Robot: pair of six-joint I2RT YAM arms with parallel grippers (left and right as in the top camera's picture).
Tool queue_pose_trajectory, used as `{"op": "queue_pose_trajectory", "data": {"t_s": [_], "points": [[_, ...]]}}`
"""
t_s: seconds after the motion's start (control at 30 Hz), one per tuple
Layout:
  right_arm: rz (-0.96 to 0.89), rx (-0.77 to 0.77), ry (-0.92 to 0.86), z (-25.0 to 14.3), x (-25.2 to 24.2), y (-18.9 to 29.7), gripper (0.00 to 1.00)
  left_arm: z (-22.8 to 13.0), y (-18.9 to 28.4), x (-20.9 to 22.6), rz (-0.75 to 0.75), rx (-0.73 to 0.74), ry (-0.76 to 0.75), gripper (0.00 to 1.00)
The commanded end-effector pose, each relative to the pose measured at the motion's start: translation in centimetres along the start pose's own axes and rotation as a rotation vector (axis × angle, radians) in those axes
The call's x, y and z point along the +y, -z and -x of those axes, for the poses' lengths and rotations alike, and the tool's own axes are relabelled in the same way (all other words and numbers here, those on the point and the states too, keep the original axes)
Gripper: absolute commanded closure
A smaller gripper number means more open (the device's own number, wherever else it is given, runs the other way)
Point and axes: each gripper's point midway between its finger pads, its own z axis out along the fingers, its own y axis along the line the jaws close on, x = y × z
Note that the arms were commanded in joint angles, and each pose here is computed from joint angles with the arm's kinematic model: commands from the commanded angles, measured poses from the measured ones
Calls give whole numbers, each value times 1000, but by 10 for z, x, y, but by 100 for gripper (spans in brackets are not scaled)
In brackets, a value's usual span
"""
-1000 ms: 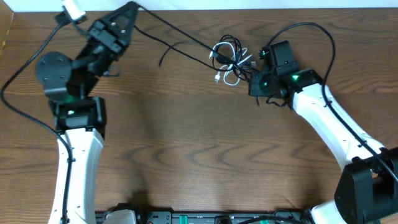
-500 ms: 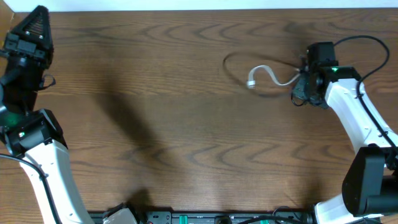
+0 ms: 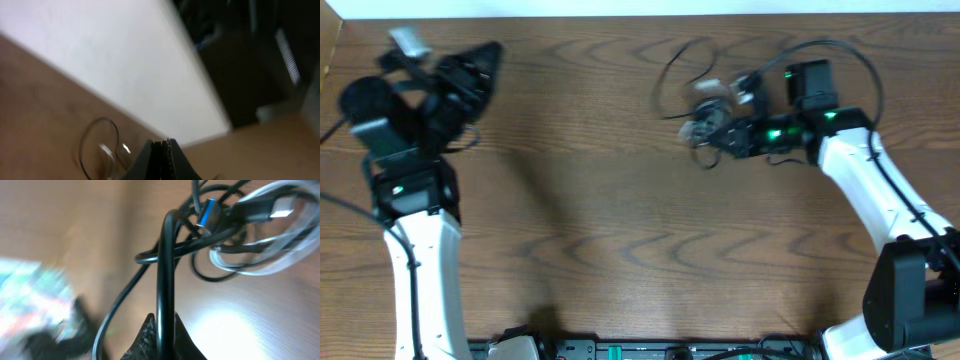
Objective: Untangle cables
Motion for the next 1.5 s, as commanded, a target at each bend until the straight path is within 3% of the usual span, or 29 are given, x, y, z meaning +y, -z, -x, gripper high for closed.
{"op": "queue_pose_trajectory", "data": {"t_s": [0.0,0.13,0.33,0.57,0.73,0.8,0.93,1.1,1.47], "points": [[227,18,170,-6,49,-3,99,-34,-15,-3,-6,124,-166,93],[5,26,44,-5,12,-8,99,-84,-23,17,54,297,-188,92],[-126,23,-35,-7,-13,-3,99,-157,-20,60,200,561,-194,91],[-119,57,-41,-15,-7,-9,99,-232,-31,75,193,821,-224,65],[-117,64,-40,-17,-5,-11,99,-276,-40,78,114,956,-364,49],[-117,66,-43,-17,-5,-11,99,-285,-43,86,117,981,-435,40],[-117,72,-49,-19,-5,-10,99,-280,-57,116,235,951,-673,39],[-117,73,-50,-19,-5,-10,99,-265,-72,123,266,888,-921,39],[-117,70,-55,-18,-5,-11,99,-279,-88,117,199,887,-1068,38]]}}
